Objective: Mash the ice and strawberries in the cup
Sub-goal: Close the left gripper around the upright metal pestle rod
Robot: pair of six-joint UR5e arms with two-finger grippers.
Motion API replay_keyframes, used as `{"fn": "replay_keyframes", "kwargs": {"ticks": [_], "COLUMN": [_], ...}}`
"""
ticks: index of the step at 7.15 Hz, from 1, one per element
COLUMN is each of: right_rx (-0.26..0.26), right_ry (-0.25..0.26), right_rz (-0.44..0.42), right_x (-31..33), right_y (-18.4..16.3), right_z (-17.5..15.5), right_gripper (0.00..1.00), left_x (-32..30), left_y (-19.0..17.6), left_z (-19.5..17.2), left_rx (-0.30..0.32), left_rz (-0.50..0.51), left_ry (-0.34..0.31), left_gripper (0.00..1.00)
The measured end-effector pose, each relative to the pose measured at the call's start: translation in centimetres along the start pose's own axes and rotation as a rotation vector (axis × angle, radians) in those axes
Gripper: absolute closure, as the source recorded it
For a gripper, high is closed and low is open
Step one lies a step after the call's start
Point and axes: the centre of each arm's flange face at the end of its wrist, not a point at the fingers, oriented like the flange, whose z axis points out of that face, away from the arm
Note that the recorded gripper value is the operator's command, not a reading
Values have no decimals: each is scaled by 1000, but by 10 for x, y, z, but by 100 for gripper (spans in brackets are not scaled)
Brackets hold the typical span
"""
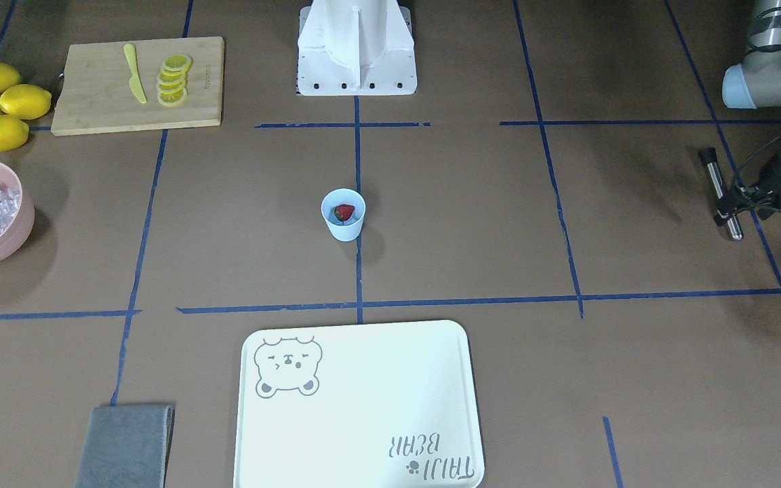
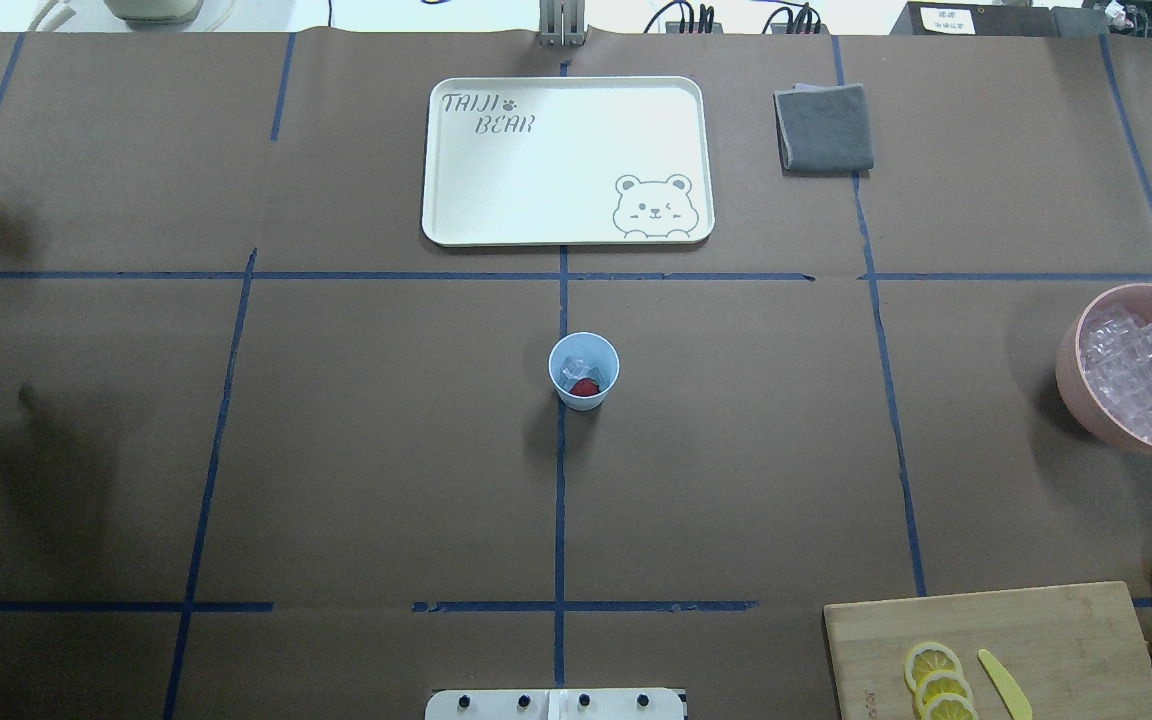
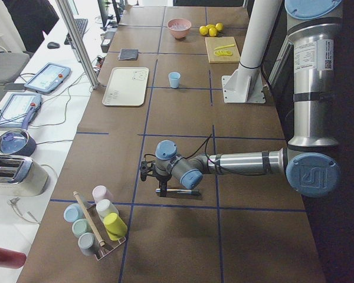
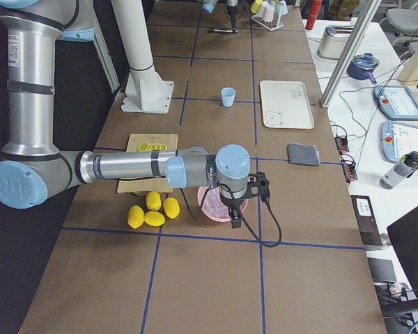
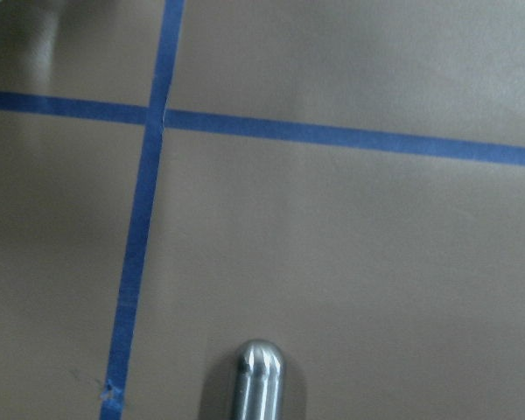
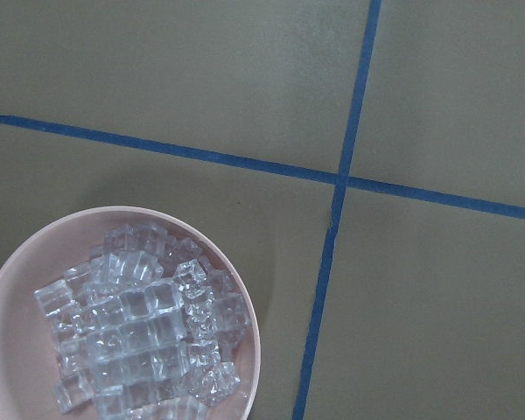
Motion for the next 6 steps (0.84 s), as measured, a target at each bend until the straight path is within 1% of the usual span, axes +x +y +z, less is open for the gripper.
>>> {"fn": "replay_keyframes", "kwargs": {"ticks": [6], "right_rx": [4], "right_ry": [0], "right_rz": [0], "right_x": [-2], "right_y": [0], "right_z": [-2], "right_gripper": [1], "left_x": [-24], "left_y": [16], "left_z": [17], "left_rx": [-7], "left_rz": [9], "left_ry": [-4], "left_gripper": [0]}}
